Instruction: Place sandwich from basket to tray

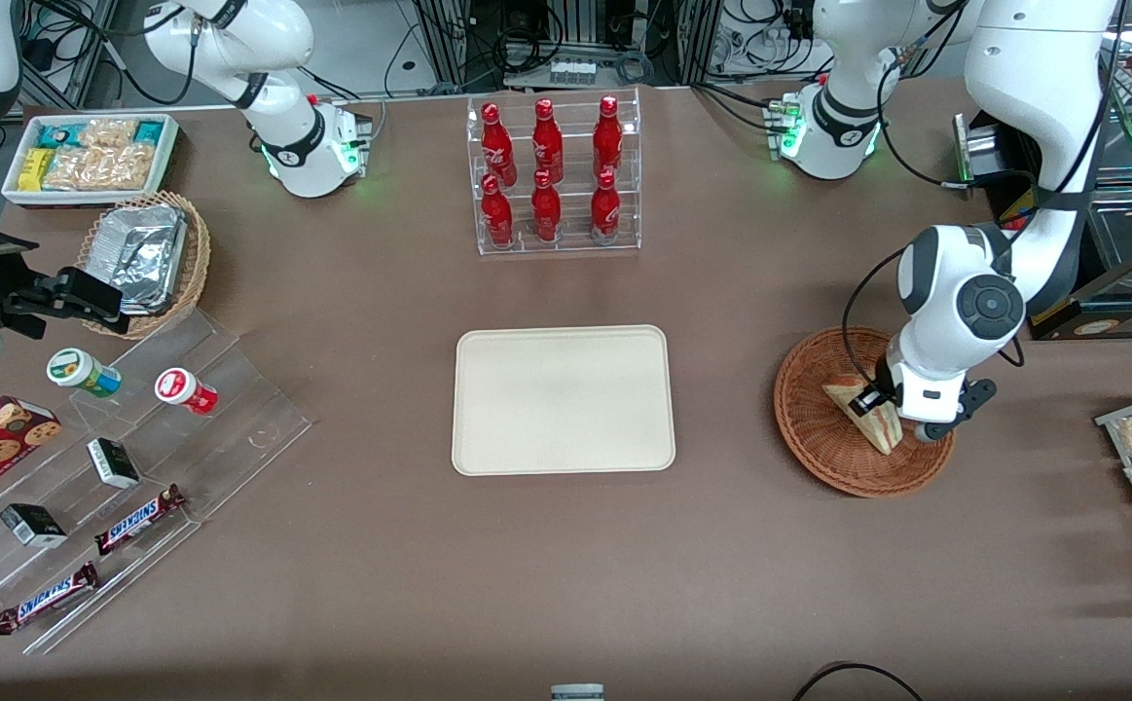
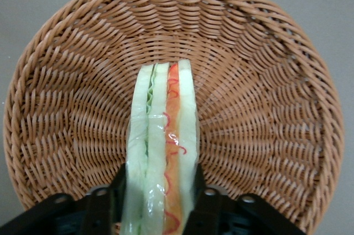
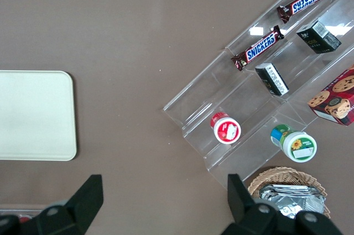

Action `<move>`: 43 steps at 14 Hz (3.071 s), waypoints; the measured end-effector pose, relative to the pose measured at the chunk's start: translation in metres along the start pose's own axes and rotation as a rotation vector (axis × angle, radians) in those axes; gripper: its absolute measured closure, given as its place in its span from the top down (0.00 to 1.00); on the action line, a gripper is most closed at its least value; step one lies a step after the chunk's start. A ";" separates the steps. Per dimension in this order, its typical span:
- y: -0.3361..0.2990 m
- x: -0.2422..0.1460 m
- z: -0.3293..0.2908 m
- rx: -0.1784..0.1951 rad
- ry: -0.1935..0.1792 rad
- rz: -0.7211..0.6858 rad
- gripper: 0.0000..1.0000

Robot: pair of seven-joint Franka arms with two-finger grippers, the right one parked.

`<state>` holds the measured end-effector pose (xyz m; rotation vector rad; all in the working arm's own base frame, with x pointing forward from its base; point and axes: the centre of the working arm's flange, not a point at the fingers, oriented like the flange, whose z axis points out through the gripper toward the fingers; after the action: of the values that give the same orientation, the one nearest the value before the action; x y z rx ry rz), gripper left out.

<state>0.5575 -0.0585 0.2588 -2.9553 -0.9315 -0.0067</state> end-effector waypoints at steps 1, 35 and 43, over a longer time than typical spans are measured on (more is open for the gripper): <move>0.003 0.001 -0.007 0.006 -0.003 0.003 0.34; 0.363 -0.327 -0.012 -0.051 0.014 0.620 0.36; 0.351 -0.279 -0.137 -0.090 0.063 0.527 1.00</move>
<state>0.5319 -0.5115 0.3768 -3.1600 -0.1292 -0.1255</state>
